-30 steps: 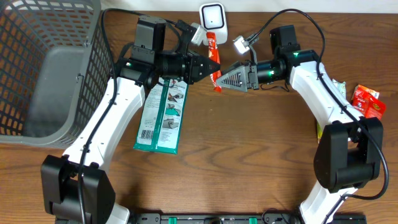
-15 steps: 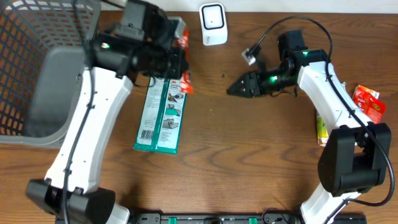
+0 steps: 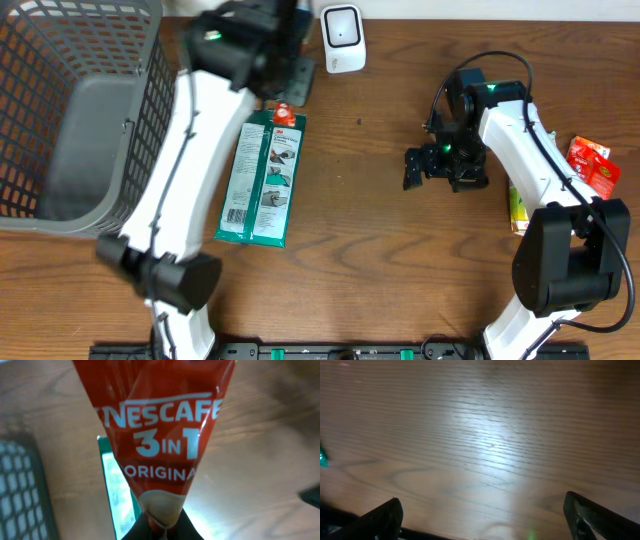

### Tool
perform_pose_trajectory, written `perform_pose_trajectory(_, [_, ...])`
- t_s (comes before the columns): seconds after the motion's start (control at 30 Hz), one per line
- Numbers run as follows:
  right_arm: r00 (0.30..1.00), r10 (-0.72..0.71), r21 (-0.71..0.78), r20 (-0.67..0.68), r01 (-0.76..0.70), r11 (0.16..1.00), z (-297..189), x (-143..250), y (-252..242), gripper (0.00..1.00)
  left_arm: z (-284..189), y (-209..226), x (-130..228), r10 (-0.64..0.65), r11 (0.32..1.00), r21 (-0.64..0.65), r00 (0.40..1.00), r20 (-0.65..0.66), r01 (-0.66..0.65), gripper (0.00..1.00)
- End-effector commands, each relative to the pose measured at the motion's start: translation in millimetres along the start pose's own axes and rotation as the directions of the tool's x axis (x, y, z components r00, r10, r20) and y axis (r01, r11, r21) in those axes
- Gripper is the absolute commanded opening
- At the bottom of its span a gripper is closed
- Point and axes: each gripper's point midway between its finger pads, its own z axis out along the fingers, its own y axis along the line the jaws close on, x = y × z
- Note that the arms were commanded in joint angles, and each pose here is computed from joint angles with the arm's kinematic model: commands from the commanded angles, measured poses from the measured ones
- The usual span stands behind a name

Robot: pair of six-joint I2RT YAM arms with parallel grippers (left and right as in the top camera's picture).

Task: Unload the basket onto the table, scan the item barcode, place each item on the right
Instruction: 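Retract the right gripper and hold the stick up with the left gripper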

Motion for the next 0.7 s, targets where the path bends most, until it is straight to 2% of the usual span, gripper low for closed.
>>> perform_pose_trajectory(0.0, [1.0, 0.007, 0.047, 0.013, -0.007, 0.999, -2, 3, -4, 0.99, 24, 2, -17, 0.12, 0.989, -0.085, 0.993, 0.022, -0.117, 0.07])
perform_pose_trajectory(0.37, [0.995, -0.012, 0.037, 0.1, 0.009, 0.999, -3, -19, -2, 0.99, 123, -5, -72, 0.344, 0.934, -0.148, 0.931, 0.124, -0.325, 0.07])
perform_pose_trajectory(0.53, [0.995, -0.013, 0.037, 0.101, 0.01, 0.999, -3, -19, -2, 0.99, 165, 2, -88, 0.448, 0.881, -0.232, 0.884, 0.13, -0.413, 0.07])
perform_pose_trajectory(0.67, [0.995, -0.013, 0.037, 0.101, 0.01, 0.999, -3, -19, -2, 0.99, 200, 13, -93, 0.545, 0.807, -0.321, 0.834, 0.084, -0.496, 0.07])
